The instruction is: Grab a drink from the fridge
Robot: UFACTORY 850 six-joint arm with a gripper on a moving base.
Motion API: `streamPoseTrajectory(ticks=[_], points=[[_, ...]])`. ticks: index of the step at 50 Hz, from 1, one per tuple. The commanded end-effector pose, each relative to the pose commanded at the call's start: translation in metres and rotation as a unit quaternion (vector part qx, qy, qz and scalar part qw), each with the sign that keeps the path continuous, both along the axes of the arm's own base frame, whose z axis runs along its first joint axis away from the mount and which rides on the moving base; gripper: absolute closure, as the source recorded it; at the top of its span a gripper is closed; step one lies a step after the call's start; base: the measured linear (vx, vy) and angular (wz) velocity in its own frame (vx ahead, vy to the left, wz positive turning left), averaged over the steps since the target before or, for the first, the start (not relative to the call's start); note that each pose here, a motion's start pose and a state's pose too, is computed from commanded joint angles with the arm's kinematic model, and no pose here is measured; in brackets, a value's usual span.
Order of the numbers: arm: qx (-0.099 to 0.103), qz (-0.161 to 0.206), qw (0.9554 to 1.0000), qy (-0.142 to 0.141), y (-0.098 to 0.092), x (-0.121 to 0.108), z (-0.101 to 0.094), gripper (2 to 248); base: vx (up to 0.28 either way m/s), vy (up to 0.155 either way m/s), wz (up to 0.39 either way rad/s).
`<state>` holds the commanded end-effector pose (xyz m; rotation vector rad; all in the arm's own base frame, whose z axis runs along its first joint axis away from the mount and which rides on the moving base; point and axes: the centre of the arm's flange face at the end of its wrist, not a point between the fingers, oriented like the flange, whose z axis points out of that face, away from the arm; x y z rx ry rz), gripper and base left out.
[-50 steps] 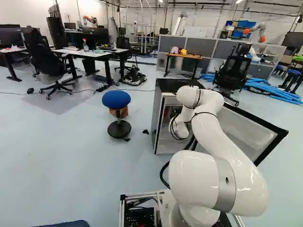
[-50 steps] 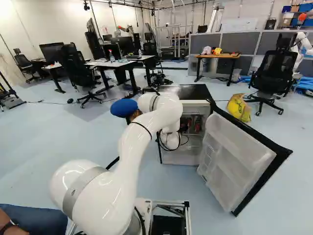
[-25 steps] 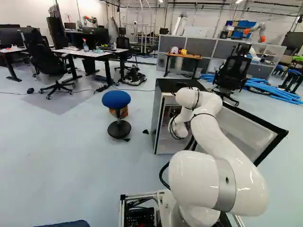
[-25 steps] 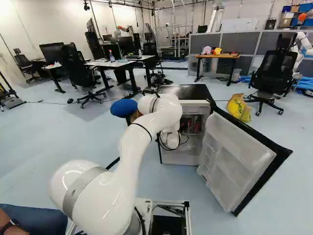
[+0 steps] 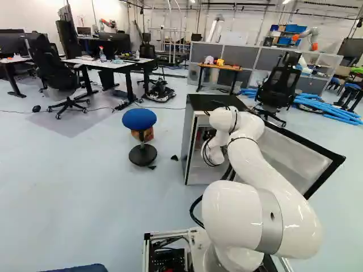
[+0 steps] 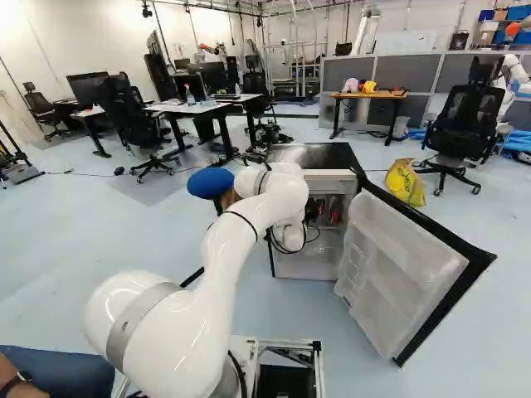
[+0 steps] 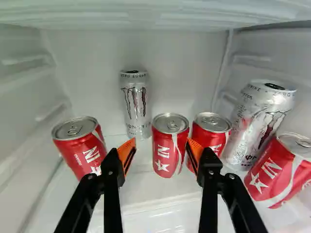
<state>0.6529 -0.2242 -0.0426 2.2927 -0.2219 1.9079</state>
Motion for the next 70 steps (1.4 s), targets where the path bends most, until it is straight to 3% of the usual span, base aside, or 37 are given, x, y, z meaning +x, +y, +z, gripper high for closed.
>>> streamPoseTrajectory(ticks=[28, 29, 33, 34, 39, 53, 70], points=[[-0.005, 0.001, 0.9999, -0.014, -0.003, 0.012, -0.006, 90, 0.0, 0.0, 0.0], [-0.005, 0.001, 0.9999, -0.014, -0.003, 0.012, -0.006, 115, 0.0, 0.0, 0.0], [-0.005, 0.001, 0.9999, -0.014, -0.003, 0.012, -0.006, 115, 0.0, 0.0, 0.0], [-0.005, 0.001, 0.9999, -0.014, -0.003, 0.012, -0.006, 149, 0.0, 0.0, 0.0], [-0.005, 0.001, 0.9999, -0.014, -0.003, 0.012, -0.006, 156, 0.0, 0.0, 0.0], [-0.004, 0.0, 0.9999, -0.01, -0.003, 0.008, -0.004, 156, 0.0, 0.0, 0.0], [0.006, -0.006, 0.9998, 0.016, -0.002, -0.017, 0.007, 156, 0.0, 0.0, 0.0]])
